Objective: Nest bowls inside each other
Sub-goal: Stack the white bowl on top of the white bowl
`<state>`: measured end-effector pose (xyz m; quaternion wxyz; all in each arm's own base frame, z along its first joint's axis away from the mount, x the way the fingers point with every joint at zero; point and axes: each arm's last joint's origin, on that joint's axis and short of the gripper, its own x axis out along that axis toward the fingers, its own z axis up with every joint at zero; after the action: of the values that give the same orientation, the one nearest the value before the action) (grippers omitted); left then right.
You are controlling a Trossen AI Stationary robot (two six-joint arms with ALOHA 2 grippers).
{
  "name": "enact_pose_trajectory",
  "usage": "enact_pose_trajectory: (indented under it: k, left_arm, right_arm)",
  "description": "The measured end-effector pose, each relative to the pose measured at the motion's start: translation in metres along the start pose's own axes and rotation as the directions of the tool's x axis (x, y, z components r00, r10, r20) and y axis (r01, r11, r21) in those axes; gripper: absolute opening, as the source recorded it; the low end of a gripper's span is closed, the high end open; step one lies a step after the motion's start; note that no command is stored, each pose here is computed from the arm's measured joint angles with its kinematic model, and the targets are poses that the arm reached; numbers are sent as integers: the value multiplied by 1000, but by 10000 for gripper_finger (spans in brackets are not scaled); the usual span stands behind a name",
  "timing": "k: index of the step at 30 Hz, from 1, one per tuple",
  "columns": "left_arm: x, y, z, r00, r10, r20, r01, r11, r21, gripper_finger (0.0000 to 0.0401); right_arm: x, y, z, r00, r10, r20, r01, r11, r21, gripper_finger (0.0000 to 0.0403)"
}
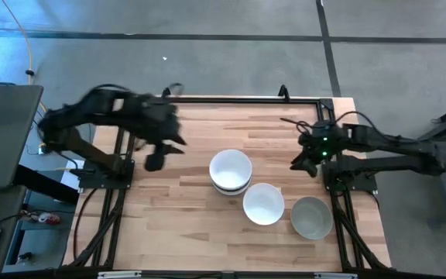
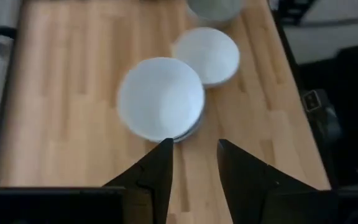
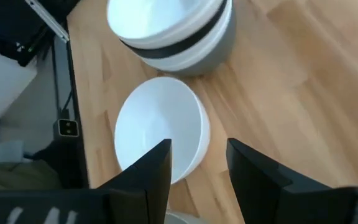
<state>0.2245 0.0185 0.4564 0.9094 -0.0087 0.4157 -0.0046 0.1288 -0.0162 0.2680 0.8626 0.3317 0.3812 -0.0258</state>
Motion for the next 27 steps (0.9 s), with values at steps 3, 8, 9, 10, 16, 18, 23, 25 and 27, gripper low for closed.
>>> enact_pose_trajectory:
  k: [3, 8, 9, 10, 16, 18, 23, 25, 27]
  left_arm:
    - [-34, -10, -14, 992, 92, 86, -91, 996, -16, 114]
    - [-66, -20, -42, 954, 204, 218, -197, 979, -53, 114]
    - [-68, -21, -48, 948, 217, 234, -208, 976, -62, 114]
    - [-69, -21, -54, 944, 228, 239, -217, 974, -70, 114]
    - [-63, -22, -86, 930, 244, 274, -224, 969, -103, 114]
    - [-58, -22, -93, 930, 243, 277, -221, 969, -108, 114]
    - [-53, -21, -103, 923, 242, 298, -216, 969, -116, 114]
    - [-52, -21, -104, 920, 240, 309, -214, 970, -117, 114]
    - [-52, -21, -104, 918, 240, 316, -212, 970, -119, 114]
  right_arm:
    - [12, -3, 4, 999, 0, -33, 2, 999, 51, 145]
    - [27, -4, 9, 996, -19, -83, 24, 998, 59, 145]
    - [31, -3, 9, 995, -22, -100, 26, 999, 44, 145]
    - [34, -2, 8, 993, -22, -120, 24, 1000, 17, 145]
    - [59, 12, 1, 976, -40, -212, -4, 979, -203, 145]
    - [69, 16, -1, 973, -72, -220, 17, 969, -245, 145]
    - [92, 16, -5, 949, -168, -265, 98, 962, -256, 145]
    - [99, 14, -6, 937, -200, -288, 135, 963, -232, 145]
    - [107, 11, -7, 923, -224, -312, 163, 964, -208, 145]
